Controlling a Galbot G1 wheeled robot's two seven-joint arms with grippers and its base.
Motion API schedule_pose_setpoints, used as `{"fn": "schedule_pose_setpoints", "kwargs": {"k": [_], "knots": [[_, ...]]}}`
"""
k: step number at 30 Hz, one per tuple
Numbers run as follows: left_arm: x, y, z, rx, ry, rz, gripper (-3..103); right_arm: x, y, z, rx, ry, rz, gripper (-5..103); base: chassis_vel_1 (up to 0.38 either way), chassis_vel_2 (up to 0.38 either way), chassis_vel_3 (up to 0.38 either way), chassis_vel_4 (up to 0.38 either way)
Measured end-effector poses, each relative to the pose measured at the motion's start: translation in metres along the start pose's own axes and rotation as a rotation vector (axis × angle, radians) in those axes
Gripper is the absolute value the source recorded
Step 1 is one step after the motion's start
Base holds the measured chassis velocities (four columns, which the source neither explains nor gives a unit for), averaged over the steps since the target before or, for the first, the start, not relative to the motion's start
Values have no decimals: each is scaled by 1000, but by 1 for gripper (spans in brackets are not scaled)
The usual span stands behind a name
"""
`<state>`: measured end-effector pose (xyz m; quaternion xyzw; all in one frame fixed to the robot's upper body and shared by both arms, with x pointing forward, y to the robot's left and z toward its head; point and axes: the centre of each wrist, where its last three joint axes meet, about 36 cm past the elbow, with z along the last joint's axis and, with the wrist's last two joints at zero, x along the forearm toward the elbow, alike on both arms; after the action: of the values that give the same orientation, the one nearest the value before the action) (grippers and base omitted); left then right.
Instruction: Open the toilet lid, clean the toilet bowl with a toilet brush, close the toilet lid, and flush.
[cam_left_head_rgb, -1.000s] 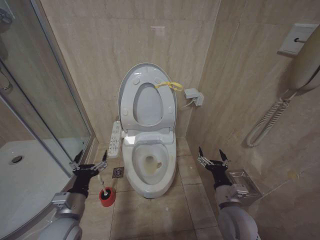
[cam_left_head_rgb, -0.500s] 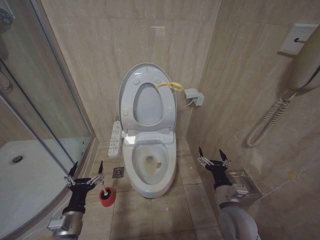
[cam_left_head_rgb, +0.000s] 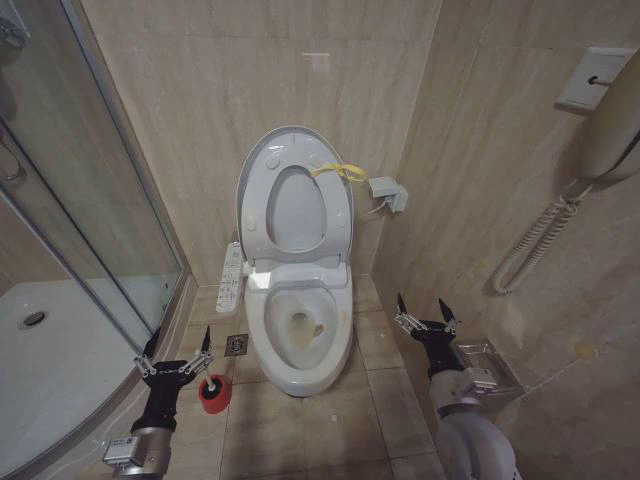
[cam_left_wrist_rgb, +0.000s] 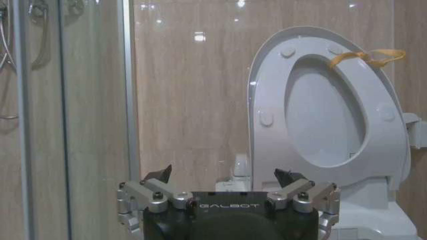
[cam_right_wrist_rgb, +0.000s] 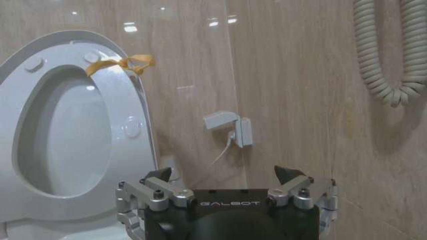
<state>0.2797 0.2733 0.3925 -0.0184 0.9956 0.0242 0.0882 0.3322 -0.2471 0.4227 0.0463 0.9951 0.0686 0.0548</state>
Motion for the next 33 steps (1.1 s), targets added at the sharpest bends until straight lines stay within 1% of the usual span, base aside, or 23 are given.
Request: {"fn": "schedule_pose_setpoints", "kwargs": {"k": [6, 15, 30, 33], "knots": [[-2, -3, 1, 4, -1, 6, 100, 0, 0, 0, 0, 0, 0, 100, -49, 59, 40, -51], [-5, -3, 3, 3, -1, 7, 100, 0, 0, 0, 0, 0, 0, 100, -122, 122, 128, -129], [-4, -2, 10, 2, 14, 6, 100, 0, 0, 0, 0, 0, 0, 100, -13, 16, 14, -13], [-2, -2, 14, 1, 18, -7, 100, 0, 0, 0, 0, 0, 0, 100, -90, 88, 91, -85]]}}
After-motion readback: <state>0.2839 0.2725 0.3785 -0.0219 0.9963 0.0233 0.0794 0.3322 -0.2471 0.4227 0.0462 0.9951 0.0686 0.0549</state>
